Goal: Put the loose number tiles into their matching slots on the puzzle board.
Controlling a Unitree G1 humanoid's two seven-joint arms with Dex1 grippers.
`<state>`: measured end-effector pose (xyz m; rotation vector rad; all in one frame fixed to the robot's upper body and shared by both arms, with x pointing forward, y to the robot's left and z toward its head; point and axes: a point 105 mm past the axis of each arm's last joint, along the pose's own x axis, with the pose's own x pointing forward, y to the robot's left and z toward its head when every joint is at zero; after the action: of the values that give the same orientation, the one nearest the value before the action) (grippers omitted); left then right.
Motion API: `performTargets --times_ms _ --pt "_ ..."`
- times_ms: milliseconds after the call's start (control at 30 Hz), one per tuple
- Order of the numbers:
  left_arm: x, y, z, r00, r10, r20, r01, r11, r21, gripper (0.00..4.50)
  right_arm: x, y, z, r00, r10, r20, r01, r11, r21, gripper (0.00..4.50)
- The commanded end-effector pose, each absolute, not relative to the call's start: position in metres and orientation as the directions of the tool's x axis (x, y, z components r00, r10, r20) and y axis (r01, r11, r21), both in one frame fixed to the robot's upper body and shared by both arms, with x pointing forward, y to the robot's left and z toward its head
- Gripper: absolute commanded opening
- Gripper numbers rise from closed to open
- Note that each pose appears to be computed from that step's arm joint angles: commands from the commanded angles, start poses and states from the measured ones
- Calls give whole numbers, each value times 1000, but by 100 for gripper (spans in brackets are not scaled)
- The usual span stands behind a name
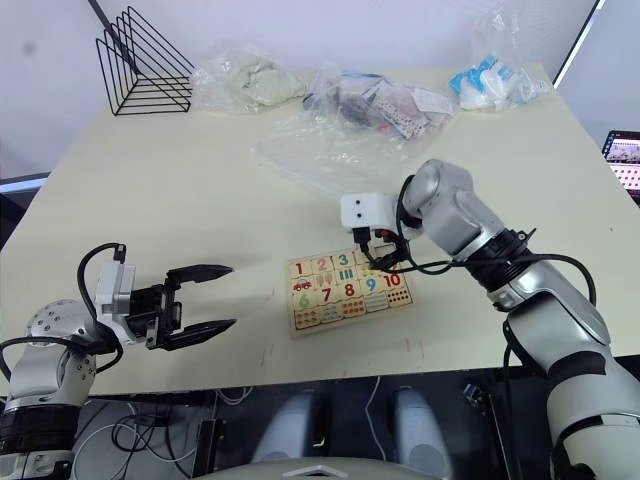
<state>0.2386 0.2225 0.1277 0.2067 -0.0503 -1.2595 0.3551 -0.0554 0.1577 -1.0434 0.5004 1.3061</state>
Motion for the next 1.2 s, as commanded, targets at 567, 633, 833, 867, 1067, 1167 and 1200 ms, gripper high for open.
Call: performTargets --times_ms 567,633,833,867,1067,1167,1200 --pt "238 220 139 290 -955 -63 935 269 230 450 351 -70 164 323 809 -491 -933 185 -309 2" --pt "238 220 139 289 -955 -63 936 268 229 450 349 -70 160 325 824 -465 -933 199 -298 2" --pt "238 220 139 289 -955 -63 936 268 228 450 348 -69 151 347 863 -367 -929 262 -261 2" --pt "238 220 139 289 -955 -63 936 268 228 450 347 -69 149 348 868 -355 -929 270 -251 2" --pt "239 220 139 290 -955 -64 936 269 228 450 344 -71 131 346 865 -363 -934 279 -225 2" --pt "239 220 139 290 -955 -64 936 269 228 450 344 -73 123 351 859 -373 -932 285 -222 2" --pt "239 220 139 290 -955 -64 936 269 229 450 345 -73 121 353 857 -375 -932 288 -220 2"
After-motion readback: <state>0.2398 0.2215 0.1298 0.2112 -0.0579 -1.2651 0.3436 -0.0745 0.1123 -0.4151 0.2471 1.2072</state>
